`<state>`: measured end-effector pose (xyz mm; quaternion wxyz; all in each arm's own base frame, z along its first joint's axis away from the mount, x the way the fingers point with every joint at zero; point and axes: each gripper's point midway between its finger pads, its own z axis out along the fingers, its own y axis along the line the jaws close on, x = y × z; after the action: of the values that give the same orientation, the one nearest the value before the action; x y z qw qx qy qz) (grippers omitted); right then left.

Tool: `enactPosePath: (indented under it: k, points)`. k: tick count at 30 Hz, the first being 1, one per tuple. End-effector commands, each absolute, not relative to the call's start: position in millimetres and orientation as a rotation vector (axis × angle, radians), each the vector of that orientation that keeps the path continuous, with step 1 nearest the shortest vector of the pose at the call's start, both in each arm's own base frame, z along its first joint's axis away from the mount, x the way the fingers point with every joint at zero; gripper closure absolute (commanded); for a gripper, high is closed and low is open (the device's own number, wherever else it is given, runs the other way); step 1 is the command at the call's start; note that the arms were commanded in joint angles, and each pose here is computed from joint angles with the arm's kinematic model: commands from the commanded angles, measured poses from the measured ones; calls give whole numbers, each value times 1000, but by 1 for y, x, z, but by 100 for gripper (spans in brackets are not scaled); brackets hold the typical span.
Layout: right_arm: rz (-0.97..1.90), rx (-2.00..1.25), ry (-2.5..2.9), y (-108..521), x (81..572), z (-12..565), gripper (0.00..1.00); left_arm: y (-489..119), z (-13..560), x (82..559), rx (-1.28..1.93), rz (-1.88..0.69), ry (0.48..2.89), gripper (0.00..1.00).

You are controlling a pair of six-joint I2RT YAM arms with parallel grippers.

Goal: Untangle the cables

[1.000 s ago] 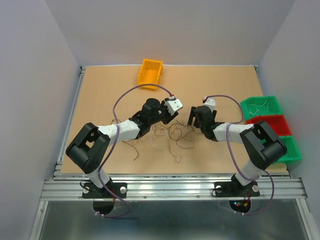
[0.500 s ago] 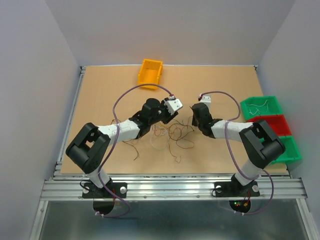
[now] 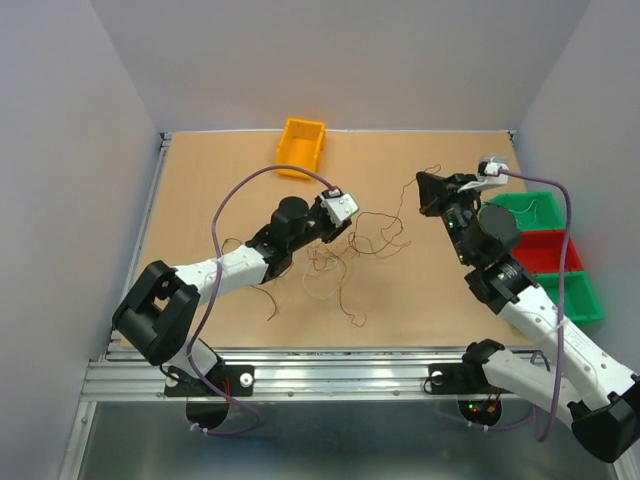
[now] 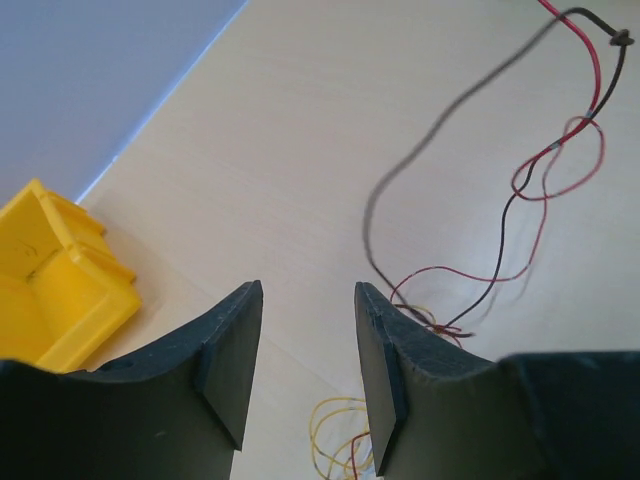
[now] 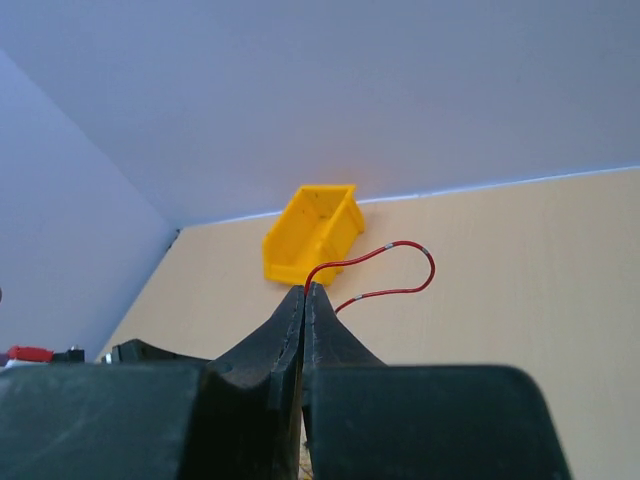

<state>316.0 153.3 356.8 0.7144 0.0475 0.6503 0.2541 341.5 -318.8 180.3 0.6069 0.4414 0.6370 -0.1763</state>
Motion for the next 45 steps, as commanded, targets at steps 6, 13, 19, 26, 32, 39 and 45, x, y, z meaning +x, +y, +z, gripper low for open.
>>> enactPosePath:
  k: [6,13,19,26,32,39,45]
  points:
    - [588,152,1284,134,293,441,100,-326,215,322,1031,-497,1317,46]
    - [678,90,1263,151,289,479,99,-332,214,307,1091,-561,1272,45]
    - [734,133,1147,137,268,534,99,-340,209,289,1172,-646,1236,42]
    - [870,46,1083,157,252,590,100,-347,202,281,1222,-695,1226,40]
    - [827,126,1038,143,260,616,99,-351,187,292,1223,-670,1279,40]
    - [599,368,1038,89,275,591,99,-350,181,298,1222,-634,1296,40]
    - [327,611,1042,28,274,545,99,-349,182,299,1221,-624,1298,40]
